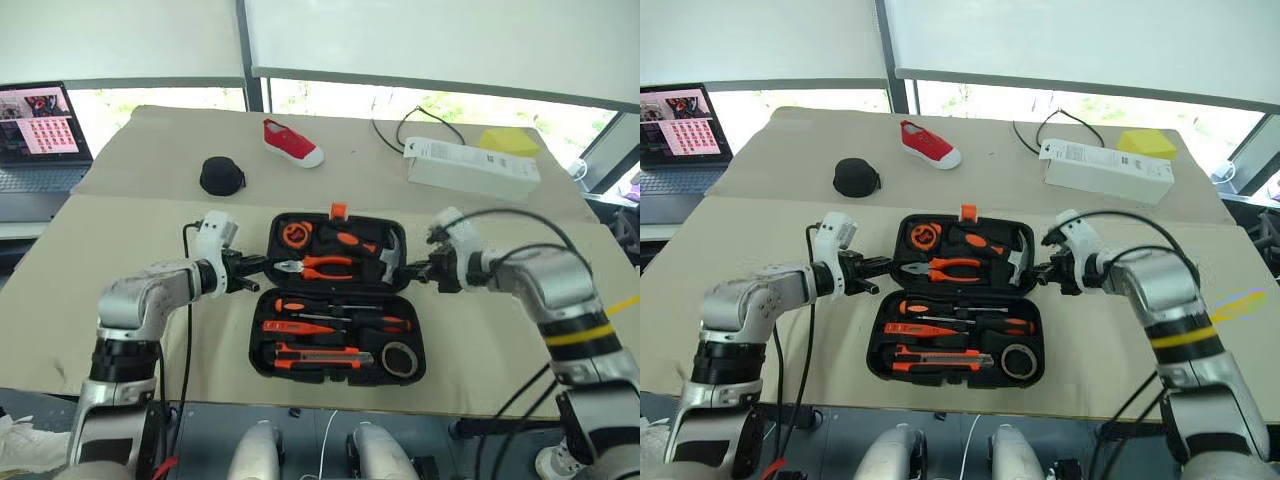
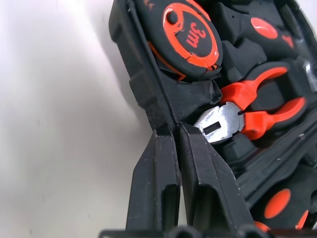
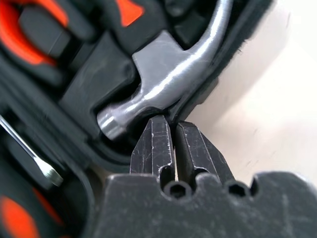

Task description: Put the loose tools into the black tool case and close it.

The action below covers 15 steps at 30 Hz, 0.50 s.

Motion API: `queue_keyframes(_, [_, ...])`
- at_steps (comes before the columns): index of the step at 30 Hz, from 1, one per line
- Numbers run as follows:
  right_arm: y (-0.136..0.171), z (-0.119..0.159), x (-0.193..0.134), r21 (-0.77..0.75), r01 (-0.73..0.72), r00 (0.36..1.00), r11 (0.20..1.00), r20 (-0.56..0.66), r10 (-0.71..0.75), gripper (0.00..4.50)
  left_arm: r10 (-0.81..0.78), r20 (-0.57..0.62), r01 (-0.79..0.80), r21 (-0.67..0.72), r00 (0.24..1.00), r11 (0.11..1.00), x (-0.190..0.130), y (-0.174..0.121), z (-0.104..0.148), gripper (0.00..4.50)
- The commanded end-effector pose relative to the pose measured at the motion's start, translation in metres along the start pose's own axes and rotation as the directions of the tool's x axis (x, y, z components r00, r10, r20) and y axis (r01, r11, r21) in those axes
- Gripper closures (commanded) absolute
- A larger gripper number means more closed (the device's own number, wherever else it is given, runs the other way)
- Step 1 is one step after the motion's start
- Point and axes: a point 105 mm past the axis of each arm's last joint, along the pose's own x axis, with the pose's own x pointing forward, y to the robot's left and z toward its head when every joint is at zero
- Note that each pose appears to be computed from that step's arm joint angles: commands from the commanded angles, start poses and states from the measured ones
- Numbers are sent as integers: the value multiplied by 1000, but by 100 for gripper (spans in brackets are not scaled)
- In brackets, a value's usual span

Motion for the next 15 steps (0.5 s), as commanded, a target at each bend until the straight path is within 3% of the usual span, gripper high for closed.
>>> queue_keyframes(1, [4, 35, -21, -333, 116, 969, 936, 245, -33, 450, -103, 248, 41, 242, 963, 969, -22, -15, 38, 447])
queue_keyframes(5, [5, 24, -40, -509, 260, 935, 820, 346, -81, 450, -101, 460, -46, 297, 882, 954, -52, -14, 44, 447])
queue_keyframes(11, [44, -18, -46, -715, 283, 921, 639, 389, 28, 450, -21, 387, -215, 556, 922, 803, -69, 1, 1, 447])
queue_keyframes(15, [51, -50, -45, -765, 274, 930, 583, 364, 40, 450, -89, 229, -98, 694, 969, 713, -76, -5, -40, 447])
